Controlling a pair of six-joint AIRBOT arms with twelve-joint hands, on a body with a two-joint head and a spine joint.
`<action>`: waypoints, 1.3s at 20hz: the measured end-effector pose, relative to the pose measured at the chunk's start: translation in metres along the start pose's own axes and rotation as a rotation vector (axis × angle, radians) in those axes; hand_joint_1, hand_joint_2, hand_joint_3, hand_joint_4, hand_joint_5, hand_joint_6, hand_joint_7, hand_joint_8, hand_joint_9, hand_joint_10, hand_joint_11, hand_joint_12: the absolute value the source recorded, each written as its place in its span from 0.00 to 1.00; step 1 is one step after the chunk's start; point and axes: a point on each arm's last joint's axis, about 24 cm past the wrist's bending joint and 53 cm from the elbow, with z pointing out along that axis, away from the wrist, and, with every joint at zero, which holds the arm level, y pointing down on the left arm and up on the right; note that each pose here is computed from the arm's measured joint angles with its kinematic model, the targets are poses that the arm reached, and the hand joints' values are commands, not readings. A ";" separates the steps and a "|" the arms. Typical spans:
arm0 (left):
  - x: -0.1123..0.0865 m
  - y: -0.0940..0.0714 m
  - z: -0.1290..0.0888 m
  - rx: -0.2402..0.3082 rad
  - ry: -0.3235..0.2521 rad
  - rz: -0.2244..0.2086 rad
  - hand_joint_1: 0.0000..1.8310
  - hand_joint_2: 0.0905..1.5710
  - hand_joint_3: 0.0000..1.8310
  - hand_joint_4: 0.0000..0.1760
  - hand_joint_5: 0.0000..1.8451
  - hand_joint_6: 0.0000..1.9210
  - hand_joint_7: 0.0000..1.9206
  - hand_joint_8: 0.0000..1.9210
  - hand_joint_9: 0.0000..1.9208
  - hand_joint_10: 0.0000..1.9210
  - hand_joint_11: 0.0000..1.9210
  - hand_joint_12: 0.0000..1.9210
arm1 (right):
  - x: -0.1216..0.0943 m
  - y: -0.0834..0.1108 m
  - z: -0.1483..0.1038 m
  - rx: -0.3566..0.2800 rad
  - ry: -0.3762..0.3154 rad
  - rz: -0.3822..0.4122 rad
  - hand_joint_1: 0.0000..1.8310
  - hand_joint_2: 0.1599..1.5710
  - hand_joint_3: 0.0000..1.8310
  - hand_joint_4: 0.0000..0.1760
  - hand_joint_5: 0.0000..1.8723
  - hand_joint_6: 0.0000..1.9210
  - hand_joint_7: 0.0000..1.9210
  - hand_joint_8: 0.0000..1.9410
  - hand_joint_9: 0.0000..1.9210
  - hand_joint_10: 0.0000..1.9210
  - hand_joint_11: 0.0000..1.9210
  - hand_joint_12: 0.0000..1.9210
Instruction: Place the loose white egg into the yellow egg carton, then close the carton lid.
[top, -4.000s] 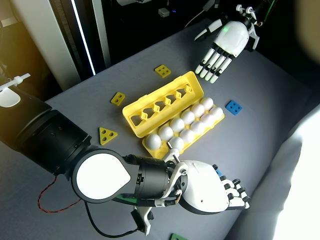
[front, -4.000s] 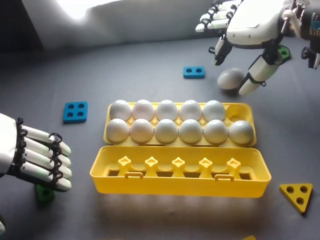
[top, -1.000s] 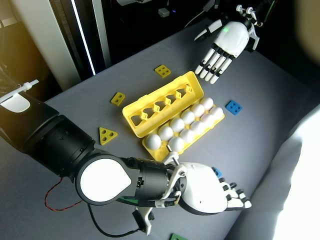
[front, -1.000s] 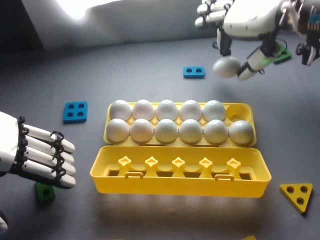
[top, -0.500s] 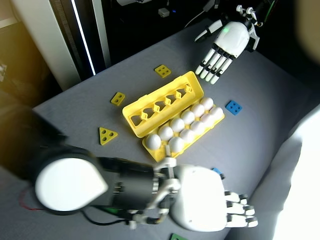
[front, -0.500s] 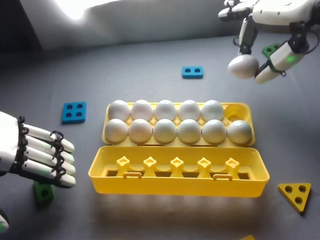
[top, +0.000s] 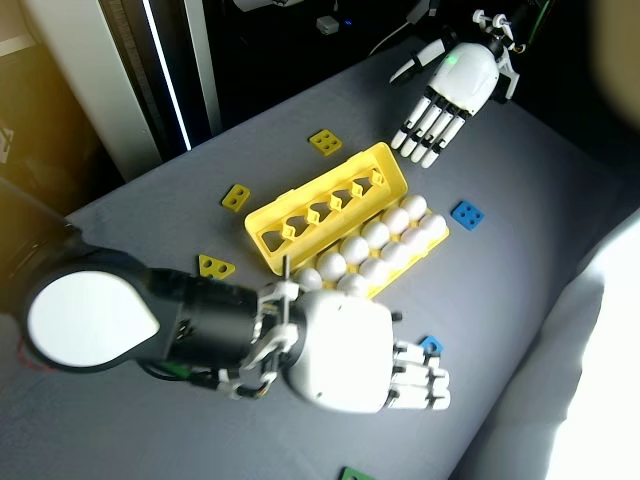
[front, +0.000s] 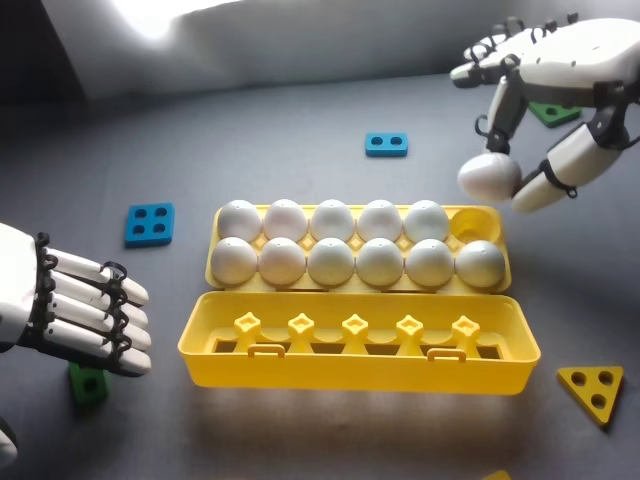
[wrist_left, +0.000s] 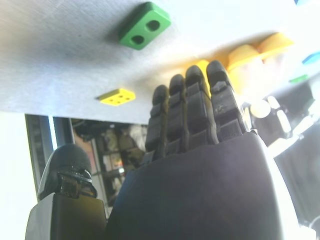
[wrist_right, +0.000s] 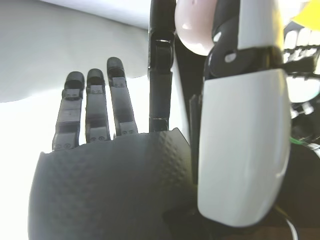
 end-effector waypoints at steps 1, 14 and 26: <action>0.000 0.000 0.000 0.000 0.000 0.000 0.00 0.72 0.00 0.00 0.08 0.00 0.08 0.00 0.08 0.00 0.00 0.10 | 0.005 0.000 0.000 0.003 0.009 0.002 0.60 0.59 0.00 1.00 0.68 0.25 0.09 0.01 0.01 0.00 0.00 0.00; 0.000 0.000 0.000 0.000 0.000 0.000 0.00 0.72 0.00 0.00 0.07 0.00 0.07 0.00 0.07 0.00 0.00 0.09 | 0.011 0.008 -0.003 -0.018 0.021 0.018 0.60 0.59 0.00 1.00 0.67 0.26 0.08 0.00 0.01 0.00 0.00 0.00; 0.000 0.000 0.000 0.000 0.000 -0.002 0.00 0.72 0.00 0.00 0.07 0.00 0.07 0.00 0.07 0.00 0.00 0.09 | 0.011 0.008 -0.003 -0.017 0.021 0.014 0.59 0.60 0.00 1.00 0.65 0.30 0.08 0.00 0.00 0.00 0.00 0.00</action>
